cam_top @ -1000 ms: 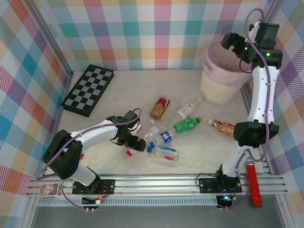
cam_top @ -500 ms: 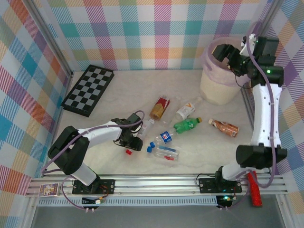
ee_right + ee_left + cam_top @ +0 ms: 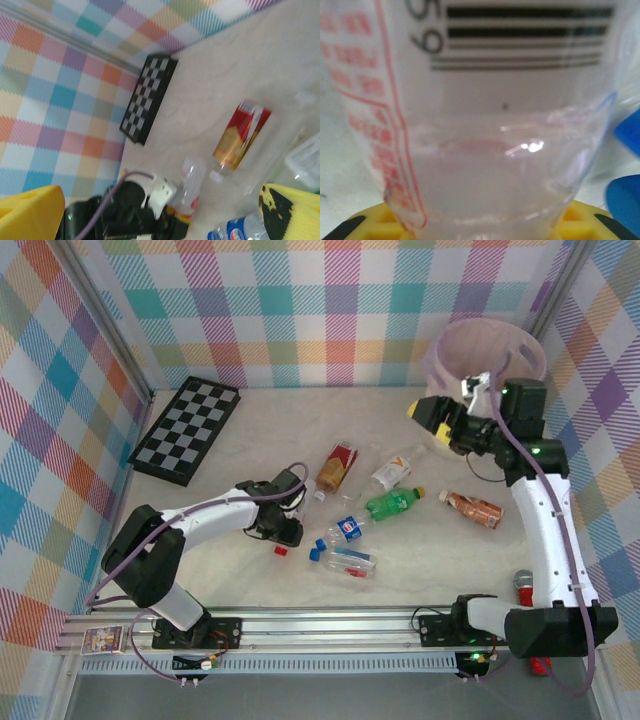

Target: Put the plastic bottles in the bin

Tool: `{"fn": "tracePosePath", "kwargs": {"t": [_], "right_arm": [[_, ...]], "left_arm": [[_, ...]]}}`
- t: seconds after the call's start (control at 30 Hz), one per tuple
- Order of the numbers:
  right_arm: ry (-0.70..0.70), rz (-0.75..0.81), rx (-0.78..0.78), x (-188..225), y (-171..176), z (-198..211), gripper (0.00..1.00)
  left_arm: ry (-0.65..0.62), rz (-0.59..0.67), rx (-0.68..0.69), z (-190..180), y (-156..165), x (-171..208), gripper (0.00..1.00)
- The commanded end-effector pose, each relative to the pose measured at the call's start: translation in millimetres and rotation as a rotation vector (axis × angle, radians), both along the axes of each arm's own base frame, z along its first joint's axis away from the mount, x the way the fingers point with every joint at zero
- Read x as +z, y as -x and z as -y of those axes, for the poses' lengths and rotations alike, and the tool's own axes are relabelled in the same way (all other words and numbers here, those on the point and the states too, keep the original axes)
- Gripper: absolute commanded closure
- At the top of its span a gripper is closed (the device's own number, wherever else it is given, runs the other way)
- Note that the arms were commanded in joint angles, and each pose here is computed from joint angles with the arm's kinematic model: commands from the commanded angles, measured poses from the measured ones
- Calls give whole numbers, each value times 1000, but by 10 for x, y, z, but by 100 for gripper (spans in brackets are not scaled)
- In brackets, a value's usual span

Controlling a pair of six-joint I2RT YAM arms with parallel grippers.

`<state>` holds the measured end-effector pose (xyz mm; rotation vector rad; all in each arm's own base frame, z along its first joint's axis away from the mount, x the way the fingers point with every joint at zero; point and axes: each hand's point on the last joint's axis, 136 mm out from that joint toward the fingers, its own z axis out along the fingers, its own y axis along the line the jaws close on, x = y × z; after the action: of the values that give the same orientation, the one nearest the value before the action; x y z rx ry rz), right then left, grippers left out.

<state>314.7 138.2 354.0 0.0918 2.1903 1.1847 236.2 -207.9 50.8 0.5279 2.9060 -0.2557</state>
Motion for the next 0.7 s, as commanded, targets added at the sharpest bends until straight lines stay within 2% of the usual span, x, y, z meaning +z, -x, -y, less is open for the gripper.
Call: {"fn": "tracePosePath", "kwargs": {"t": [0.0, 0.07, 0.2, 0.3, 0.53, 0.67], "right_arm": [[-47, -41, 97, -145, 103, -289, 1], [-65, -56, 123, -292, 121, -458, 1], [-107, 9, 185, -403, 104, -815, 1], [-108, 19, 201, -481, 5, -934, 0], [-130, 13, 283, -577, -164, -1113, 3], [-139, 1, 315, -624, -285, -1204, 3]], "left_arm": [[26, 77, -23, 46, -139, 399, 62], [88, 92, -29, 134, -215, 580, 62], [390, 53, -57, 576, -340, 1018, 62], [619, 19, -89, 897, -381, 1343, 62], [867, -27, -165, 1116, -304, 1730, 64], [956, -34, -174, 1188, -287, 1855, 64]]}}
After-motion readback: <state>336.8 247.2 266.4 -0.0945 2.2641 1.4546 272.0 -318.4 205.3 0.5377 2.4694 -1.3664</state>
